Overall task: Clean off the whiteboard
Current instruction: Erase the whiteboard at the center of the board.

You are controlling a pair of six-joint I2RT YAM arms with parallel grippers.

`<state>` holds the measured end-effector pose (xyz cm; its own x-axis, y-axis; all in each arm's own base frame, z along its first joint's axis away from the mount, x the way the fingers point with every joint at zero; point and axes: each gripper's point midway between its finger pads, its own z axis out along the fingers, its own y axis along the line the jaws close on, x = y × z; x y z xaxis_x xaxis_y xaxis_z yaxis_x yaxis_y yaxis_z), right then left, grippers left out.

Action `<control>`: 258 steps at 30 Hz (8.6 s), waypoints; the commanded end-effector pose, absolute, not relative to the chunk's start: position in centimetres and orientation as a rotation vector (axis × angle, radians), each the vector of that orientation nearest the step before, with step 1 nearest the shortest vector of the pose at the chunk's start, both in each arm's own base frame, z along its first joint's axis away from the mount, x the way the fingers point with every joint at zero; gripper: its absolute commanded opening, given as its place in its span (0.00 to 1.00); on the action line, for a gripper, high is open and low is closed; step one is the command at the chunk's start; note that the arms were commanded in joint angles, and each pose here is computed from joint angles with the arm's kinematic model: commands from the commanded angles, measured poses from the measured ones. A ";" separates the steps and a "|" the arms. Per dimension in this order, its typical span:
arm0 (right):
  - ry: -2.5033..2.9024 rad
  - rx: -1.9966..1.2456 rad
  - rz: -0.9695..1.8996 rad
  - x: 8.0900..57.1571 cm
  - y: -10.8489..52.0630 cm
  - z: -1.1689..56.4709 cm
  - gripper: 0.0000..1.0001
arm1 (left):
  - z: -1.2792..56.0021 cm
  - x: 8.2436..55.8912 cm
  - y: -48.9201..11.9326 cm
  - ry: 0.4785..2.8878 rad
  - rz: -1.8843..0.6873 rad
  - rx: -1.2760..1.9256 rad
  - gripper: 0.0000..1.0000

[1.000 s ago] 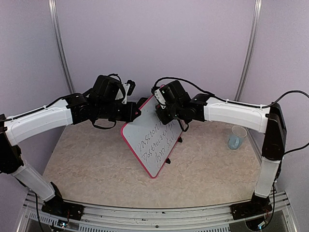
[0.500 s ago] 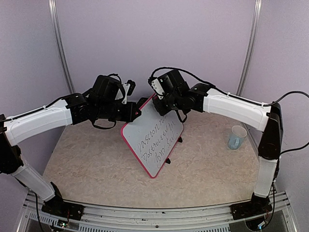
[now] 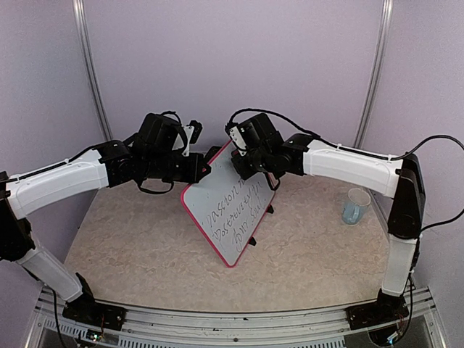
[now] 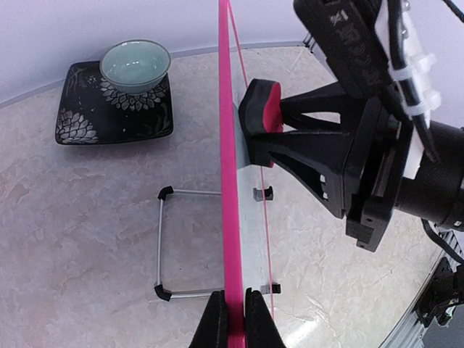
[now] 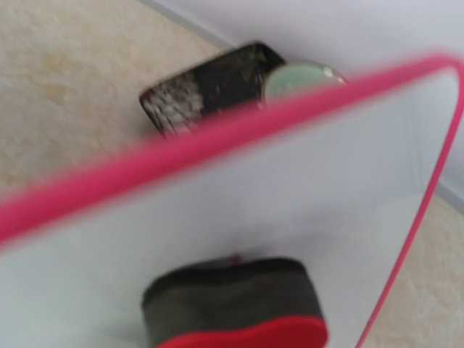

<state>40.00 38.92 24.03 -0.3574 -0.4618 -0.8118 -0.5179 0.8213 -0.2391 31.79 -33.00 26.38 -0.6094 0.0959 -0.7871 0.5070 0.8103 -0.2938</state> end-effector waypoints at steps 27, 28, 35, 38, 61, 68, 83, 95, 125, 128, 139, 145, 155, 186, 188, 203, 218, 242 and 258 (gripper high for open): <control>2.020 -0.768 0.134 40.4 40.8 23.2 0.28 | 27.0 28.2 -35.2 2.122 -0.756 0.667 0.00; 2.032 -0.771 0.128 40.3 40.6 22.5 0.28 | 27.1 28.3 -35.1 2.122 -0.755 0.666 0.00; 2.087 -0.770 0.117 39.6 39.4 19.4 0.28 | 27.0 28.2 -35.1 2.125 -0.758 0.667 0.00; 2.094 -0.771 0.117 39.5 39.3 19.0 0.28 | 27.0 28.3 -35.2 2.124 -0.759 0.669 0.00; 2.000 -0.767 0.169 40.9 41.5 24.5 0.28 | 26.7 28.3 -35.1 2.125 -0.757 0.671 0.00; 2.087 -0.764 0.107 41.0 39.9 19.8 0.28 | 26.6 28.2 -35.0 2.128 -0.757 0.670 0.00; 2.037 -0.775 0.212 40.8 40.5 23.0 0.28 | 26.7 28.3 -35.0 2.128 -0.761 0.668 0.00; 2.006 -0.748 0.163 42.5 41.3 25.3 0.28 | 26.7 28.4 -35.3 2.129 -0.762 0.671 0.00; 1.995 -0.751 0.244 41.8 40.7 25.4 0.28 | 26.6 28.6 -35.0 2.134 -0.755 0.666 0.00; 1.975 -0.735 0.229 42.3 40.7 26.9 0.29 | 26.6 28.6 -35.0 2.133 -0.759 0.664 0.00; 2.041 -0.726 0.154 43.1 40.3 23.7 0.29 | 26.5 28.6 -34.9 2.136 -0.753 0.666 0.00; 2.096 -0.712 0.122 43.5 39.2 20.9 0.28 | 26.4 28.5 -34.9 2.136 -0.756 0.667 0.00; 2.139 -0.674 0.099 44.4 37.5 18.9 0.28 | 26.5 28.5 -34.9 2.135 -0.758 0.664 0.00; 2.030 -0.665 0.141 44.9 39.4 25.5 0.28 | 26.6 28.5 -34.9 2.133 -0.757 0.666 0.00; 2.054 -0.638 0.132 45.8 38.6 24.8 0.28 | 26.5 28.5 -34.9 2.135 -0.758 0.666 0.00; 2.104 -0.531 0.059 49.6 34.8 23.1 0.28 | 26.6 28.7 -35.0 2.135 -0.758 0.666 0.00; 2.034 -0.548 0.184 44.7 33.8 26.9 0.28 | 27.9 30.0 -34.3 2.110 -0.733 0.591 0.27; 1.931 -0.763 0.325 26.0 39.8 22.4 0.28 | 30.0 25.5 -31.5 2.066 -0.743 0.427 0.59; 1.939 -0.747 0.364 23.4 41.5 21.7 0.28 | 29.7 25.1 -29.7 2.048 -0.688 0.310 0.54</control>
<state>23.44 41.15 20.60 -0.3223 -0.3972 -0.8593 -0.6591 0.7457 -0.0976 24.95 -30.86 28.68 -0.5662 0.0016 -0.8242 0.5076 0.7886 -0.3472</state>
